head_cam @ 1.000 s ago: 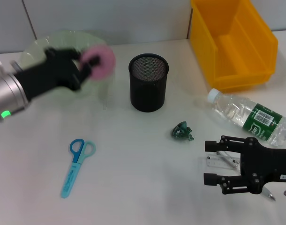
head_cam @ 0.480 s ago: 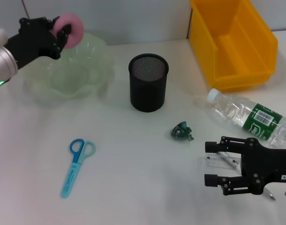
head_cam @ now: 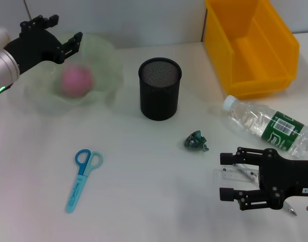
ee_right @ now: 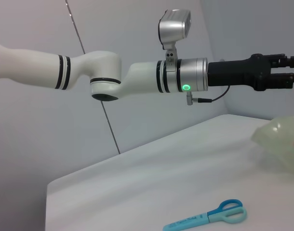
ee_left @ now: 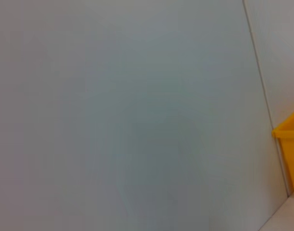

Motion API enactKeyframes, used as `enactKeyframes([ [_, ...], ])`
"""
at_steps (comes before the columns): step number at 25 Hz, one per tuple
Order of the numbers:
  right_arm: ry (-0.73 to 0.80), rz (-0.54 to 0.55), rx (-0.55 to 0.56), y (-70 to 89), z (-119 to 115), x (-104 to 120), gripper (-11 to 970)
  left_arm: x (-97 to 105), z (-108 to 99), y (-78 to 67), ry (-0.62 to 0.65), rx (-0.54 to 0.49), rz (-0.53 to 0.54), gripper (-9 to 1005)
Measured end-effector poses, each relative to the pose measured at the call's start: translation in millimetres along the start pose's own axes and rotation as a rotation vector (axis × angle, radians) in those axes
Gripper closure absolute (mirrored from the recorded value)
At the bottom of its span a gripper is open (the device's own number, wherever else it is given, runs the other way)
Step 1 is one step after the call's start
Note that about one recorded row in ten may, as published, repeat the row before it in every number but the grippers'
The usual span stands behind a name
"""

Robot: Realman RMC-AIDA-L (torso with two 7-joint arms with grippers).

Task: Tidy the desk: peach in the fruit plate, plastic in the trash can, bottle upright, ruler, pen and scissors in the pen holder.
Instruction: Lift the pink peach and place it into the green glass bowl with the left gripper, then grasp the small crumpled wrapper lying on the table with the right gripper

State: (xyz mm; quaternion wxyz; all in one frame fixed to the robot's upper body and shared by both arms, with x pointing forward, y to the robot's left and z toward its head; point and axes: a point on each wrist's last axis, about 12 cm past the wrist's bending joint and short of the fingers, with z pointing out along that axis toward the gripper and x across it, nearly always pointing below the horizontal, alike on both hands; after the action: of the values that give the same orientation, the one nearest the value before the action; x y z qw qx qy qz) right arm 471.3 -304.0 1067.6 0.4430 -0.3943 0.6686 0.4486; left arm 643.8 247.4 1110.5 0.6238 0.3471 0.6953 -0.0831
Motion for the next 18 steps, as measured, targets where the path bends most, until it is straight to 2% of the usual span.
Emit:
enactKeyframes([
  [1, 0.0, 0.0, 0.0, 0.0, 0, 0, 176, 0, 0, 0.7, -0.001, -0.002, -0.001, 452],
  [5, 0.0, -0.001, -0.001, -0.3, 0, 0, 178, 0, -1, 2.5, 0.0, -0.009, -0.004, 215],
  [9, -0.004, 0.001, 0.004, 0.1, -1, 0, 179, -1, -4, -0.1, -0.024, 0.018, -0.024, 208],
  [10, -0.012, 0.003, 0.017, -0.3, -2, 0, 180, -2, -16, -10.6, -0.096, 0.117, -0.05, 206],
  [13, -0.019, 0.007, 0.039, -1.4, -4, 1, 181, -1, -21, -15.3, -0.12, 0.156, -0.056, 201],
  [14, -0.022, 0.009, 0.045, -1.8, -4, 1, 181, 1, -36, -26.7, -0.173, 0.247, -0.085, 199],
  [17, -0.036, 0.022, 0.068, -2.6, -7, 1, 183, 9, -55, -40.2, -0.199, 0.345, -0.118, 194],
  [18, -0.04, 0.029, 0.076, -3.0, -8, 0, 183, 17, -68, -49.0, -0.205, 0.392, -0.124, 194],
])
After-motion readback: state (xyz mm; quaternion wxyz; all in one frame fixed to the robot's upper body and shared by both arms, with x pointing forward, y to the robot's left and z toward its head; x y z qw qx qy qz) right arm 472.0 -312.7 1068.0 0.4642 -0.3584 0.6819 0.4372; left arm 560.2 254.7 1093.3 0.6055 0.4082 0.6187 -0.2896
